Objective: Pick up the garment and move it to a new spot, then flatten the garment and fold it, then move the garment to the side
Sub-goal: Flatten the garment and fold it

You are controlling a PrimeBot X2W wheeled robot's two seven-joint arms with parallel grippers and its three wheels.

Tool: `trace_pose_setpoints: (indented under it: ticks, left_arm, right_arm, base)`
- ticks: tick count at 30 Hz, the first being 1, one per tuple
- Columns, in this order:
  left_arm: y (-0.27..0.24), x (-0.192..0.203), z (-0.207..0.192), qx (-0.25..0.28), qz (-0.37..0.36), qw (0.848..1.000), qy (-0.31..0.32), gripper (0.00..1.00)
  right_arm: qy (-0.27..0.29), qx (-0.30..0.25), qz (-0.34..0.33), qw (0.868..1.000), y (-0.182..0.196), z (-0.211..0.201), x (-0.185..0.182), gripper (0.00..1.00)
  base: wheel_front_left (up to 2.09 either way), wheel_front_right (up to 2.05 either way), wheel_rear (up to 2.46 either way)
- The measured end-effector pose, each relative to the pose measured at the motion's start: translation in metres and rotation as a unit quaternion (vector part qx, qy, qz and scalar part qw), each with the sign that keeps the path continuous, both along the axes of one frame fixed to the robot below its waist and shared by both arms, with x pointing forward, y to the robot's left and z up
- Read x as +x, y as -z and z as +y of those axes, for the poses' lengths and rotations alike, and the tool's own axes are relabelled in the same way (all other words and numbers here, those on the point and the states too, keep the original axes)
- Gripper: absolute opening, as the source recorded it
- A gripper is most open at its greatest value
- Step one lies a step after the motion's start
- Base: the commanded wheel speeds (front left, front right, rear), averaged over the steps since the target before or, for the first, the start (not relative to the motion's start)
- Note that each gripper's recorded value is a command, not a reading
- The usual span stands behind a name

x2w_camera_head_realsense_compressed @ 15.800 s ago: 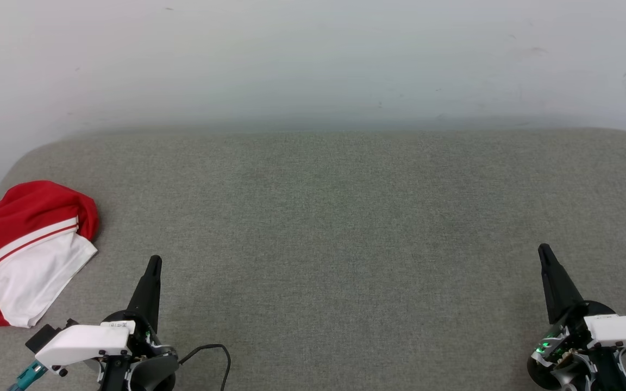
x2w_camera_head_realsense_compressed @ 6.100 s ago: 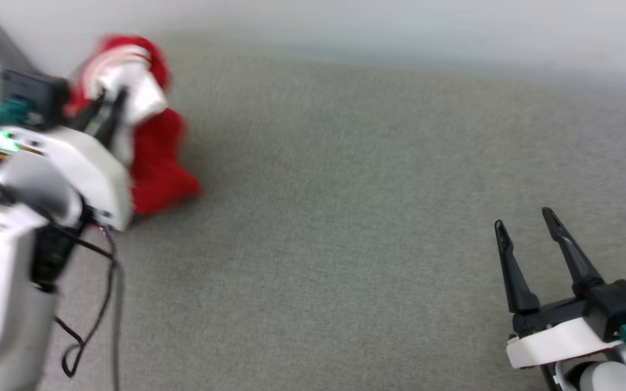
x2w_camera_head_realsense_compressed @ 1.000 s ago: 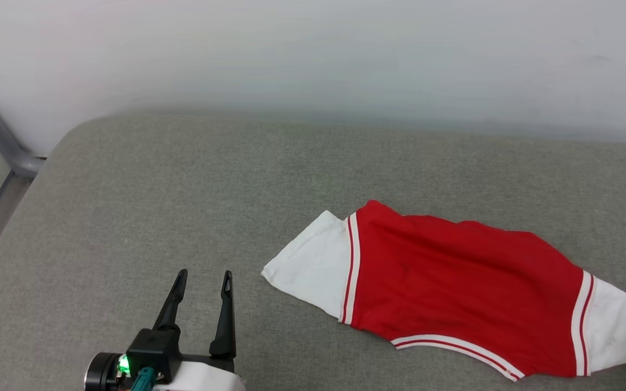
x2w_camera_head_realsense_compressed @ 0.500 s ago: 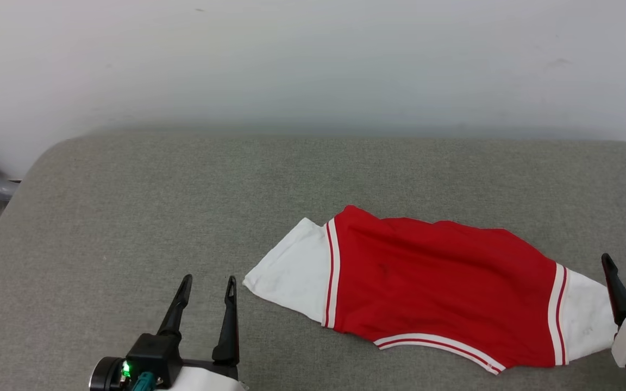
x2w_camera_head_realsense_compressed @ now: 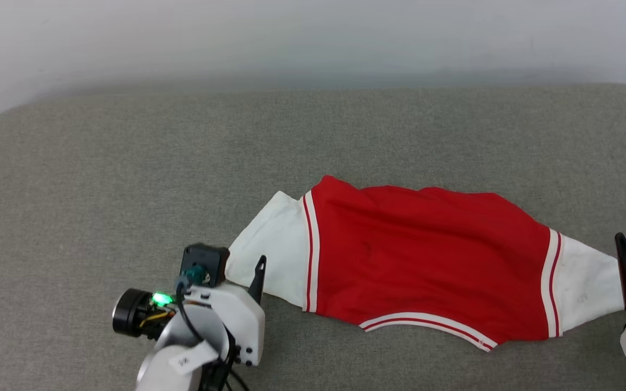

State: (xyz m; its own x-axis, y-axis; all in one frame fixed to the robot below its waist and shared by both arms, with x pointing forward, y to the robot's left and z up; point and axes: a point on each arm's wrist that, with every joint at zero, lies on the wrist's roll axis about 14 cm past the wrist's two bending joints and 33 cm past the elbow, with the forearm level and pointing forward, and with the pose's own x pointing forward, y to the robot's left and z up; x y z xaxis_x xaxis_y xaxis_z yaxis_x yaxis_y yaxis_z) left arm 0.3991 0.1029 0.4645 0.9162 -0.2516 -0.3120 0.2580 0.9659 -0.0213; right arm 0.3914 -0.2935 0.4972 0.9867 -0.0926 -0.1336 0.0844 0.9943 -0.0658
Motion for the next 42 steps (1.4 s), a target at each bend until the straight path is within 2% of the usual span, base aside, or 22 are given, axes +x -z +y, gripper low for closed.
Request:
trace_pose_setpoints:
  ticks: [5,10,17,27,28,29,34,42]
  left_arm:
    - [0.016,0.024,0.008,0.059,0.076,0.995,-0.013,1.0]
    - [0.042,0.032,0.01,0.077,0.139,0.987,-0.015,1.0]
    - [0.074,0.034,0.015,0.101,0.184,0.977,-0.021,1.0]
    - [0.097,0.033,0.012,0.105,0.217,0.97,-0.02,1.0]
    - [0.099,0.032,0.012,0.101,0.221,0.97,-0.02,0.42]
    - [0.099,0.032,0.011,0.099,0.222,0.97,-0.018,0.0]
    - [0.095,0.028,0.011,0.088,0.219,0.972,-0.015,0.0]
    - [0.066,0.008,0.03,0.038,0.171,0.983,-0.054,0.0]
  right_arm:
    - [0.002,0.004,0.024,1.0,0.015,-0.003,0.001,1.0]
    - [0.004,0.003,0.043,0.999,0.028,-0.007,0.002,1.0]
    - [0.014,0.002,0.053,0.999,0.036,-0.018,0.004,1.0]
    - [0.015,-0.001,0.064,0.998,0.047,-0.023,0.009,1.0]
    - [0.015,-0.001,0.064,0.998,0.047,-0.022,0.01,1.0]
    - [0.014,-0.001,0.064,0.998,0.048,-0.022,0.01,1.0]
    - [0.008,-0.001,0.063,0.998,0.047,-0.018,0.01,1.0]
    - [-0.02,-0.001,0.066,0.998,0.035,0.001,0.009,1.0]
  base:
    - [0.0,0.0,0.0]
    - [0.0,0.0,0.0]
    - [0.0,0.0,0.0]
    - [0.0,0.0,0.0]
    - [0.0,0.0,0.0]
    - [0.0,0.0,0.0]
    - [0.0,0.0,0.0]
    - [0.0,0.0,0.0]
